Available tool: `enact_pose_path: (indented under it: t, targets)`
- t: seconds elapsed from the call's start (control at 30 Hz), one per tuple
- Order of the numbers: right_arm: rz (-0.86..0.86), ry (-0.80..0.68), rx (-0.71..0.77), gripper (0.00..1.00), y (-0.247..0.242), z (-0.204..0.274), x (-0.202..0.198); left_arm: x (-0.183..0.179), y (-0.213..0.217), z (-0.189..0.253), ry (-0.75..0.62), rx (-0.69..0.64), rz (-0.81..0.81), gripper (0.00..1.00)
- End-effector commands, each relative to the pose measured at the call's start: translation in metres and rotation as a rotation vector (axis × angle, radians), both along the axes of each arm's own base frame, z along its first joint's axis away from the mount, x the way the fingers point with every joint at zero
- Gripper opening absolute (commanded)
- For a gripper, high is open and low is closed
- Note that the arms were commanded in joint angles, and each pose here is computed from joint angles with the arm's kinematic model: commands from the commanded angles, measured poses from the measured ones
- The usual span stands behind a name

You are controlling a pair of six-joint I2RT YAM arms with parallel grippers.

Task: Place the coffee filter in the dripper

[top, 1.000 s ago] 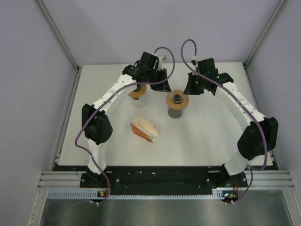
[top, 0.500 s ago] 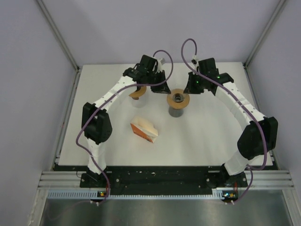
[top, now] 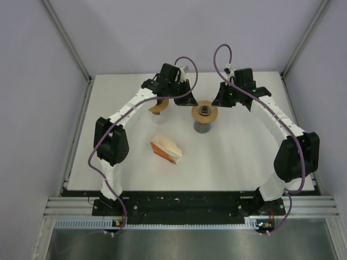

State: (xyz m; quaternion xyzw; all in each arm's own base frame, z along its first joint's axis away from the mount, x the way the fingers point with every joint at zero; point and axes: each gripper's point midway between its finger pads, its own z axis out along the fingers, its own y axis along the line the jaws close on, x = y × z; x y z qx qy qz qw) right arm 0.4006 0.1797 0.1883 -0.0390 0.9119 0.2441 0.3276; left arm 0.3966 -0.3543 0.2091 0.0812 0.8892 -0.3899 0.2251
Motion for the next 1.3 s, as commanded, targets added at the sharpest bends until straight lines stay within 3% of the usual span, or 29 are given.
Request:
enact_pose_path:
  t: [0.0, 0.3, 0.43, 0.5, 0.63, 1.03, 1.17, 1.27]
  targets:
    - [-0.013, 0.308, -0.146, 0.00, -0.024, -0.104, -0.037, -0.024, 0.009, -0.051, 0.186, 0.038, -0.028, 0.00]
    - [-0.015, 0.305, -0.139, 0.00, -0.022, -0.103, -0.033, -0.021, 0.019, -0.075, 0.203, 0.098, -0.002, 0.00]
    - [-0.001, 0.285, -0.097, 0.00, -0.014, -0.089, -0.028, -0.015, 0.018, -0.055, 0.139, 0.093, -0.016, 0.00]
    - [-0.005, 0.253, -0.074, 0.00, -0.010, -0.073, -0.021, -0.011, 0.016, -0.035, 0.091, 0.077, -0.023, 0.06]
    - [0.030, 0.199, 0.004, 0.16, 0.007, -0.036, -0.010, -0.002, 0.014, 0.005, -0.003, 0.035, -0.030, 0.23]
    - [0.042, 0.032, 0.027, 0.42, 0.016, 0.042, 0.015, 0.011, 0.021, 0.052, -0.119, -0.001, -0.025, 0.41]
    - [0.024, -0.001, -0.019, 0.47, 0.008, 0.054, 0.020, 0.010, 0.024, 0.061, -0.149, 0.001, -0.044, 0.47]
    - [-0.036, -0.089, -0.144, 0.52, -0.010, 0.075, 0.025, 0.001, 0.028, 0.087, -0.245, 0.002, -0.105, 0.48]
